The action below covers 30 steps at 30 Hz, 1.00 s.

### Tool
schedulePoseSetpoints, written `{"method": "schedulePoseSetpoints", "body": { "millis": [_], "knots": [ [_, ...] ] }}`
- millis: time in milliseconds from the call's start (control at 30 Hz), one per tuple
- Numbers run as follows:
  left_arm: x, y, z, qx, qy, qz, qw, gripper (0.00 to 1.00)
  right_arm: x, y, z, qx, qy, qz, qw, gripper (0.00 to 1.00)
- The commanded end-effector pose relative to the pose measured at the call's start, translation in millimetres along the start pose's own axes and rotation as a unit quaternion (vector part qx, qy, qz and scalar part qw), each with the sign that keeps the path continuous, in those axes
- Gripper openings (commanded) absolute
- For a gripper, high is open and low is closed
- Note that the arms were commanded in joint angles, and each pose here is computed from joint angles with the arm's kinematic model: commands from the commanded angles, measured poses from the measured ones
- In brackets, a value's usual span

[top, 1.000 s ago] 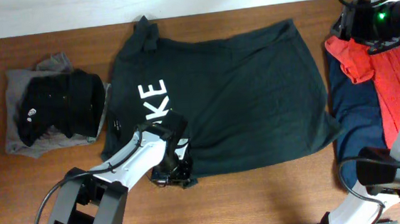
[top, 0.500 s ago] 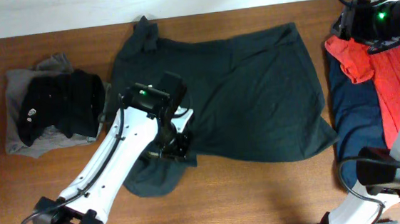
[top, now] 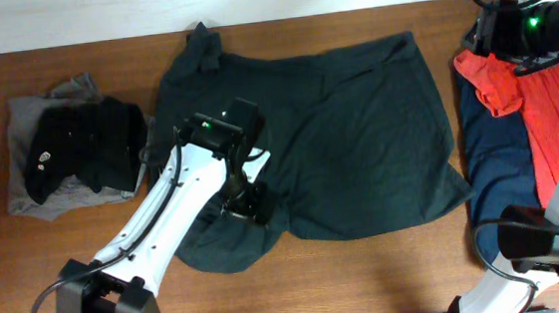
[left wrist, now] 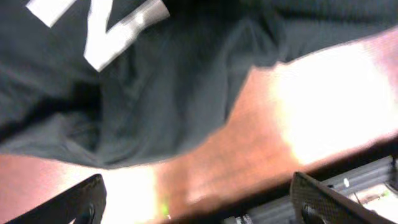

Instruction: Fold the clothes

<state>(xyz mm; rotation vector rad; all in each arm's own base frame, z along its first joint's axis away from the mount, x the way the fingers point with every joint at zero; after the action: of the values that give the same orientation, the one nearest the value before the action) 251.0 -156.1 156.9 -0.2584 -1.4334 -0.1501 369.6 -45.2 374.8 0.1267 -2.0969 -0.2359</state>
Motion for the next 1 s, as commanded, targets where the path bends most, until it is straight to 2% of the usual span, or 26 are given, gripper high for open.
{"method": "schedulePoseSetpoints", "body": {
  "millis": [0,33,67,100,133,167,233,367,433,533,600,700,867,933,967],
  "knots": [
    [-7.9,-23.0,15.1,-0.031,0.033,0.031,0.998,0.83,-3.1,-1.9,-0.4,-0.002,0.003,0.000,1.000,0.55],
    [-15.0,-29.7,16.9,-0.047,0.031,0.024,0.998,0.80,-3.1,-1.9,-0.6,-0.002,0.003,0.000,1.000,0.55],
    [-27.2,-36.3,18.3,-0.056,0.023,0.004,0.998,0.73,-3.1,-1.9,-0.9,-0.002,0.002,0.000,1.000,0.55],
    [-36.0,-39.3,19.7,-0.059,0.016,-0.014,0.998,0.60,-3.1,-1.9,-0.9,-0.002,0.002,0.000,1.000,0.55],
    [-44.7,-39.8,22.4,-0.060,0.011,-0.037,0.997,0.51,-3.1,-1.9,-0.8,-0.002,0.002,0.000,1.000,0.55],
    [-54.9,-37.4,25.6,-0.057,0.008,-0.068,0.996,0.48,-3.1,-1.9,-0.8,-0.001,0.002,0.000,1.000,0.55],
    [-67.8,-33.2,28.9,-0.059,0.003,-0.101,0.993,0.47,-3.1,-1.9,-1.0,-0.002,0.002,0.000,1.000,0.55],
    [-86.4,-26.6,20.7,-0.059,-0.015,-0.115,0.991,0.49,-3.1,-1.9,-1.5,-0.001,0.000,0.000,1.000,0.55],
    [-93.8,-21.5,12.4,-0.054,-0.027,-0.123,0.991,0.62,-3.1,-1.9,-1.4,-0.001,0.001,0.000,1.000,0.55],
    [-105.5,-18.8,3.1,-0.066,-0.024,-0.116,0.991,0.66,-3.1,-1.9,-1.4,-0.001,0.001,0.000,1.000,0.55],
    [-120.3,-20.6,5.0,-0.092,0.008,-0.099,0.991,0.65,-3.1,-1.9,-1.4,-0.001,0.001,0.000,1.000,0.55],
    [-128.8,-20.6,8.8,-0.093,0.030,-0.097,0.990,0.51,-3.1,-1.9,-0.8,-0.002,0.002,0.000,1.000,0.55],
    [-117.6,-23.5,5.3,-0.076,0.028,-0.098,0.992,0.53,-3.1,-1.9,-0.7,-0.002,0.002,0.000,1.000,0.55],
    [-112.2,-21.6,11.1,-0.076,0.047,-0.105,0.991,0.12,-3.1,-1.8,-0.2,-0.002,0.003,0.000,1.000,0.55],
    [-110.5,-20.4,14.1,-0.075,0.055,-0.108,0.990,0.03,-3.1,-1.8,0.2,-0.002,0.004,0.000,1.000,0.55]
  ]
}}
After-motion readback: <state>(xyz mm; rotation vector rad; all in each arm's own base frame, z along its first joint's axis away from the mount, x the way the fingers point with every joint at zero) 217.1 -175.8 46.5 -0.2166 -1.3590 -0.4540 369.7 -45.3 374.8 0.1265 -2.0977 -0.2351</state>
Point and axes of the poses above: each gripper's point midway between its finger pads, its own x axis back along the fingers, its own y axis along the line the jaws close on, z = x × y, the point moved 4 cm from there along x, back along the fingers, and after that the axes turned 11 degrees about x, right-handed, at the moved point
